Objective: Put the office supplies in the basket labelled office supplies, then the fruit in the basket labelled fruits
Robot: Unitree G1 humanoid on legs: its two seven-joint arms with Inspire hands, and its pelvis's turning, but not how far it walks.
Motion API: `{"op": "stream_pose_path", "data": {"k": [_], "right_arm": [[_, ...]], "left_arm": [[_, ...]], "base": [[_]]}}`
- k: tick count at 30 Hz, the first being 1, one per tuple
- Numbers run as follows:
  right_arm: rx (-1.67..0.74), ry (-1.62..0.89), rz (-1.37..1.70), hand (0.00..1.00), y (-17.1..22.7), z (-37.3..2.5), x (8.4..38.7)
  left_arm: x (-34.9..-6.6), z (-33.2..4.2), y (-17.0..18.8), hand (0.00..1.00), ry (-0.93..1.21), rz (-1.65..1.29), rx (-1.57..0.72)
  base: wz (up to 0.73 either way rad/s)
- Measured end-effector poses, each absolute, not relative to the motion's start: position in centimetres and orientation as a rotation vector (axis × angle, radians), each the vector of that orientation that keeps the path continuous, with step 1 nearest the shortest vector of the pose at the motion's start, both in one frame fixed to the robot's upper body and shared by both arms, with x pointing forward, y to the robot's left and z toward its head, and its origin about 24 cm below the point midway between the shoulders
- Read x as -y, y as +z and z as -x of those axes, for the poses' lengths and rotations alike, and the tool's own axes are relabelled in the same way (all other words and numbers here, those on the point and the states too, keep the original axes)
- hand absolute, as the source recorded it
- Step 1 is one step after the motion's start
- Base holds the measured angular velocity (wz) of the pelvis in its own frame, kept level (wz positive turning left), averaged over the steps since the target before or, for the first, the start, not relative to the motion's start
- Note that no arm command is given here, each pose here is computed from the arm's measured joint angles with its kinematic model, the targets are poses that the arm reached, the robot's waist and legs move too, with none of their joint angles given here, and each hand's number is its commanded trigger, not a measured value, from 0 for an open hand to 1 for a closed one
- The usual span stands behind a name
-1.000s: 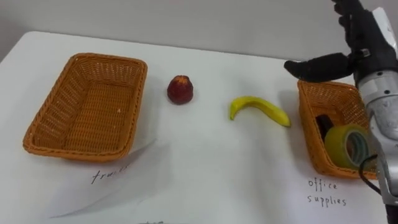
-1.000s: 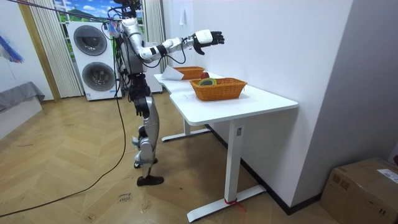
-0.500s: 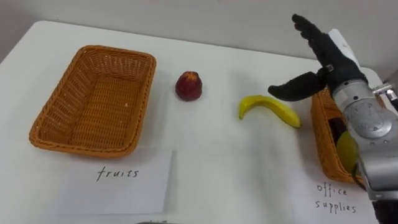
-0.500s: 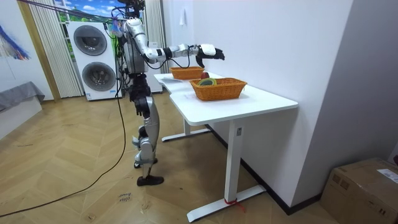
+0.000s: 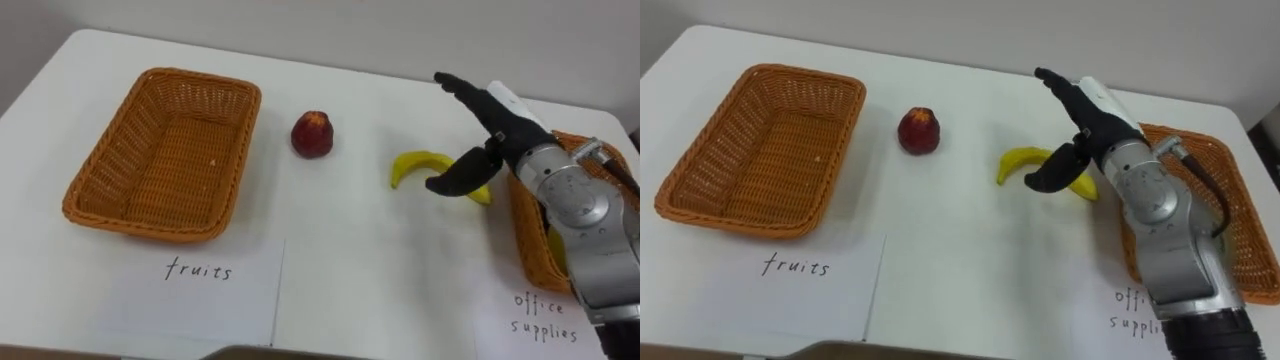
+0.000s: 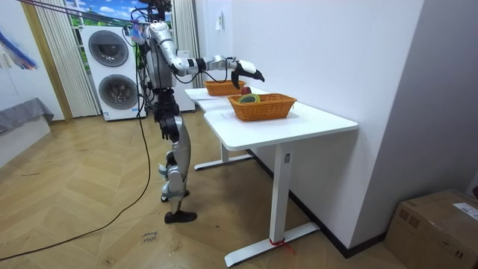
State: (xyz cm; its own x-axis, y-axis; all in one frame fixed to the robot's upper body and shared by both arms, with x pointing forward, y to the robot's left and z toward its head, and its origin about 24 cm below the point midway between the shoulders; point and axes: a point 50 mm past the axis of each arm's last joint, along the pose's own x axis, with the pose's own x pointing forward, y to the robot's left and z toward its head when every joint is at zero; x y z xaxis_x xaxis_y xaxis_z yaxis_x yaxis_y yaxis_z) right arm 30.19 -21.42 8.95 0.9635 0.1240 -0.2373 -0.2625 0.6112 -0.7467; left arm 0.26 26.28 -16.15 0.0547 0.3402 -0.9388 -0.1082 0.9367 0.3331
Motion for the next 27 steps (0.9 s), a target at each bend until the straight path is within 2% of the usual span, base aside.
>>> {"op": "stream_pose_path", "data": {"k": [18,27], "right_arm": [[-0.235,0.311,1.000,0.00,8.1,-30.0,20.8],[-0.328,0.320,1.006,0.00,6.2,-30.0,21.6]], "left_arm": [[-26.9,-1.7,-15.9,0.00,0.333,-0.200,-1.441],[-27.2,-2.0,-15.8,0.00,0.323,-0.221,-1.423]], "base": [[0.00],[0.00]]}}
